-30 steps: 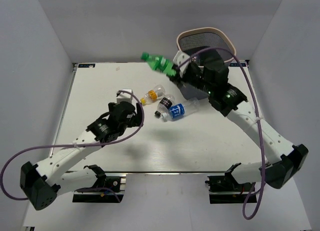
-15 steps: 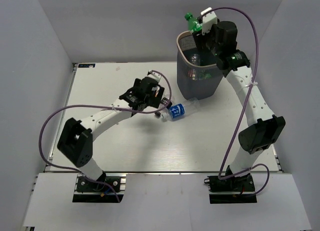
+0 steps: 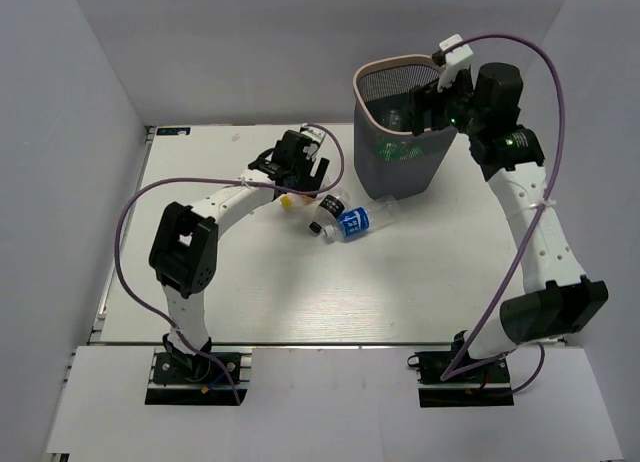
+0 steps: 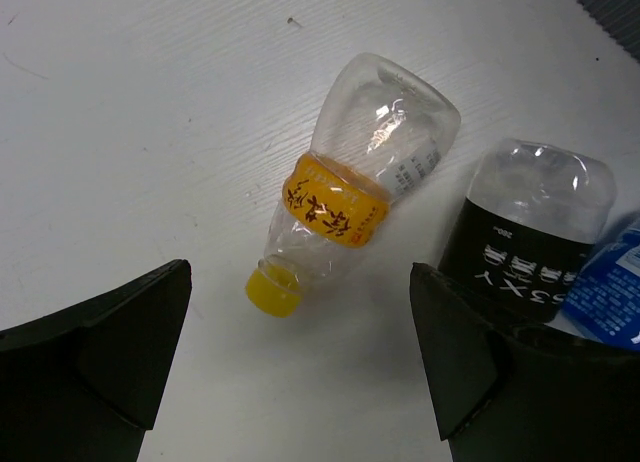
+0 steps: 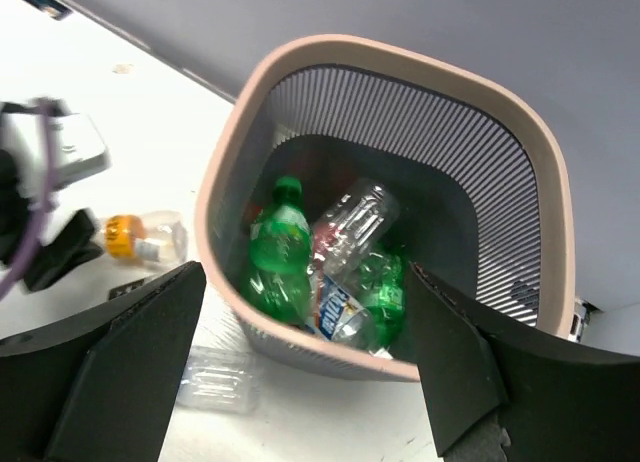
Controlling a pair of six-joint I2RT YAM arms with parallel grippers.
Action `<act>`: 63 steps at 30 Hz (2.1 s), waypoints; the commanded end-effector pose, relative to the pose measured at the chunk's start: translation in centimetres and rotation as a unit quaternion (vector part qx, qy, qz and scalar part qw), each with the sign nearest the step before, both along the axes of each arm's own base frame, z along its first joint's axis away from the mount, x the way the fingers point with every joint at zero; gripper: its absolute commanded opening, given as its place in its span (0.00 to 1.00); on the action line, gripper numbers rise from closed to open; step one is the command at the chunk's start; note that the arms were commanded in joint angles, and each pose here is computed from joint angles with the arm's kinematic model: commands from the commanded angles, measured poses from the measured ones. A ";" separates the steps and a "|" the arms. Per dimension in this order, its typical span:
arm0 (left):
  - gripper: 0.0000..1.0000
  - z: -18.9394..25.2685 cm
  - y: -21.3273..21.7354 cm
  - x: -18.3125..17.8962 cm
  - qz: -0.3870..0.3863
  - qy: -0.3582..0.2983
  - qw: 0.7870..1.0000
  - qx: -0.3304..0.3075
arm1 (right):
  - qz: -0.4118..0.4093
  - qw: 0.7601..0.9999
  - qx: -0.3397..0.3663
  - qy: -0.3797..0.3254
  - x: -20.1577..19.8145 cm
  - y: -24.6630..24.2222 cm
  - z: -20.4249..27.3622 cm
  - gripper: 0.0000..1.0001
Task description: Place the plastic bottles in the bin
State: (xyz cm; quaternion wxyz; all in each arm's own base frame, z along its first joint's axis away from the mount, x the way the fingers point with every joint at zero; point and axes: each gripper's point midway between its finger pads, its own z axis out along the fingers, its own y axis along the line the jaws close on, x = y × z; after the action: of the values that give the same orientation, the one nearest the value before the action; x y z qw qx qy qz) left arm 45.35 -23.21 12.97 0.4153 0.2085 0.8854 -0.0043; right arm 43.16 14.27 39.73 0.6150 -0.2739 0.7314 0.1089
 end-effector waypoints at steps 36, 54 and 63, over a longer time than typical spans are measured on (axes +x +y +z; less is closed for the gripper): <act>0.11 27.1 -9.2 -0.7 -0.229 -0.190 0.883 -0.362 | 0.396 0.900 -0.176 0.049 -19.9 1.1 -24.9 0.86; 0.40 35.1 -18.0 3.4 -0.306 -0.198 0.694 -0.621 | 0.368 0.916 -0.142 0.071 -19.7 1.4 -26.0 0.84; 0.99 36.1 -17.2 3.0 -0.272 -0.207 0.723 -0.600 | 0.380 0.911 -0.159 0.013 -18.8 1.7 -26.4 0.90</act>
State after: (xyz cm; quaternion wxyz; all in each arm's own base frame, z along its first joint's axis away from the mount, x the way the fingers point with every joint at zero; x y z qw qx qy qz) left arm 52.24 -42.38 40.51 0.5654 0.1299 0.5445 -0.6058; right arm 23.64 15.31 12.60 0.4318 -0.5989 0.6324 0.2343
